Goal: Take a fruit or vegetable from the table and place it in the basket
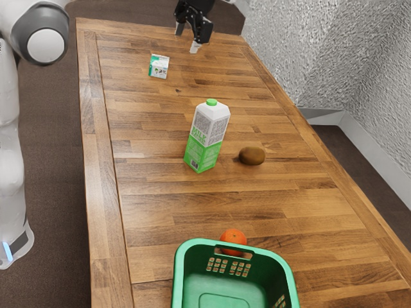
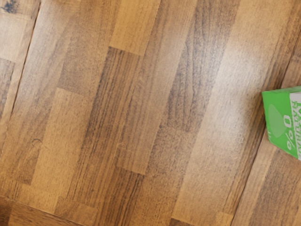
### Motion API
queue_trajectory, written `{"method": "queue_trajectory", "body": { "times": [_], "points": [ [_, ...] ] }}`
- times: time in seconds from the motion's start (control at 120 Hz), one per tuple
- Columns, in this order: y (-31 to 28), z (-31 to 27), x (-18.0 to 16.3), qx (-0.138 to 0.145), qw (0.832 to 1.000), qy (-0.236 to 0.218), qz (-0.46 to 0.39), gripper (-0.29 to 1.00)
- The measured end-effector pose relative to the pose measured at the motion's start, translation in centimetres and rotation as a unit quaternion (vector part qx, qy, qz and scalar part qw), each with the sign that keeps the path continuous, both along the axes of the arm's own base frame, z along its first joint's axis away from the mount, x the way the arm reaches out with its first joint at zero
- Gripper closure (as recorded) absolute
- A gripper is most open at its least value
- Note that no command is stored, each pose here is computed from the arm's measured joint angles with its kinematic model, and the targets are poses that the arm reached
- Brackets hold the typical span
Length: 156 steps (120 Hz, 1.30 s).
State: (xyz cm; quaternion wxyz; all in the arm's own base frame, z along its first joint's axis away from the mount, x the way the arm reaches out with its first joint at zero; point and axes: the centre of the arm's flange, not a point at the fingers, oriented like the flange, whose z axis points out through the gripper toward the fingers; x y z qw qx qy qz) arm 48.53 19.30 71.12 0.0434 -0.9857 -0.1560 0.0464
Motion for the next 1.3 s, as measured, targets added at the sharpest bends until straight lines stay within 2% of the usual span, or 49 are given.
{"method": "queue_trajectory", "body": {
  "times": [0.142, 0.208, 0.283, 0.367, 0.45, 0.5, 0.558, 0.625, 0.758, 0.892, 1.0, 1.108, 1.3],
  "points": [
    [5.0, 0.6, -1.2, 0.012, 0.998, -0.039, 0.037, 0.02],
    [5.4, 1.0, -1.2, -0.003, 0.998, -0.060, 0.038, 0.02],
    [3.6, 10.9, -4.3, 0.056, 0.986, -0.153, 0.029, 0.02],
    [2.1, 13.9, -4.9, 0.080, 0.980, -0.180, 0.013, 0.02],
    [-0.2, 13.6, -3.4, 0.078, 0.981, -0.175, -0.023, 0.02],
    [-2.5, 11.0, 0.1, 0.063, 0.985, -0.151, -0.062, 0.02],
    [-10.4, 7.8, 5.1, 0.040, 0.979, -0.132, -0.152, 0.02],
    [-18.0, 5.8, 8.2, 0.028, 0.964, -0.131, -0.229, 0.02],
    [-17.0, -1.4, 15.0, 0.026, 0.963, -0.123, -0.238, 0.02],
    [-16.6, -8.3, 19.8, 0.022, 0.962, -0.109, -0.249, 0.02],
    [-15.8, -12.6, 21.8, 0.017, 0.963, -0.093, -0.251, 0.02],
    [-14.9, -16.1, 22.7, -0.009, 0.966, -0.074, -0.249, 0.02],
    [-17.9, -20.2, 22.9, -0.046, 0.959, -0.042, -0.277, 0.02]
  ]
}}
